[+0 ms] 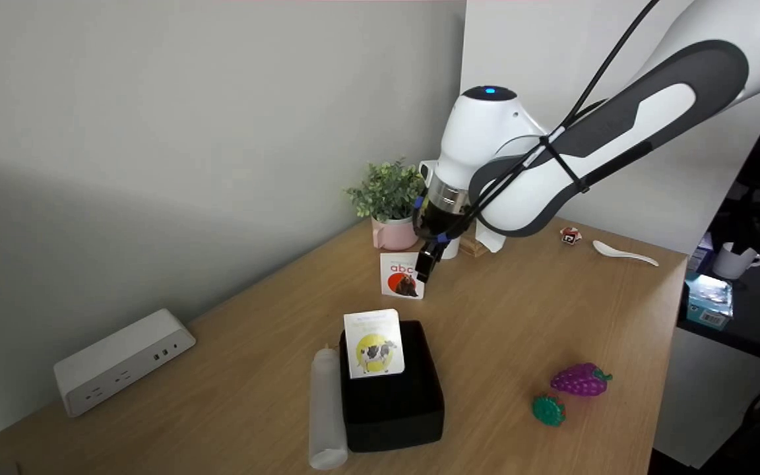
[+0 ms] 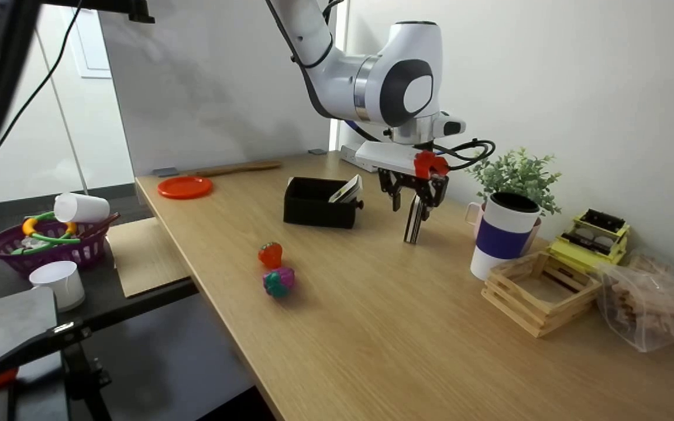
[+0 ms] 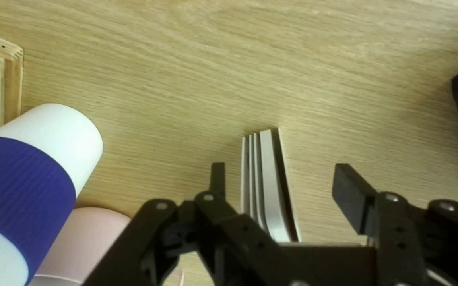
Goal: Move the books from the box to the table
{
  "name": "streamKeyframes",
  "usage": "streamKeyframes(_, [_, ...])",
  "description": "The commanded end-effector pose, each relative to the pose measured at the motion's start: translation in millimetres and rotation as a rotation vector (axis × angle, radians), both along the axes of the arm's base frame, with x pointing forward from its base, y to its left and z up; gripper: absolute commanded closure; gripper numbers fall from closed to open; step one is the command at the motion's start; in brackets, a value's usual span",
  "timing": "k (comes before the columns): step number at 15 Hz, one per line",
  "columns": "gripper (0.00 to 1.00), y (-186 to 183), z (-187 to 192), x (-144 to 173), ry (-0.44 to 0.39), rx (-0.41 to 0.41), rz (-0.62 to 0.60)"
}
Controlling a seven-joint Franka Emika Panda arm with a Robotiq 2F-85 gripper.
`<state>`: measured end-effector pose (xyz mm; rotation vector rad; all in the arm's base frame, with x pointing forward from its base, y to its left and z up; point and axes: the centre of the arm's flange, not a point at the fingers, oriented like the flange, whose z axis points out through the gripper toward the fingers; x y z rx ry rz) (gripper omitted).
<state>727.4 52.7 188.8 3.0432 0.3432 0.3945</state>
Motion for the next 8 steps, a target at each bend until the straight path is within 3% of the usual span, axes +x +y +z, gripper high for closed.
streamKeyframes(1, [0.00, 2.1, 5.8, 0.1, 0.011, -0.024, -0.007])
streamKeyframes(5, [0.00, 15.0, 16.9, -6.8, 0.018, 0.004, -0.005])
streamKeyframes(8, [0.00, 33.5, 28.3, -11.4, -0.015, 0.049, -0.095])
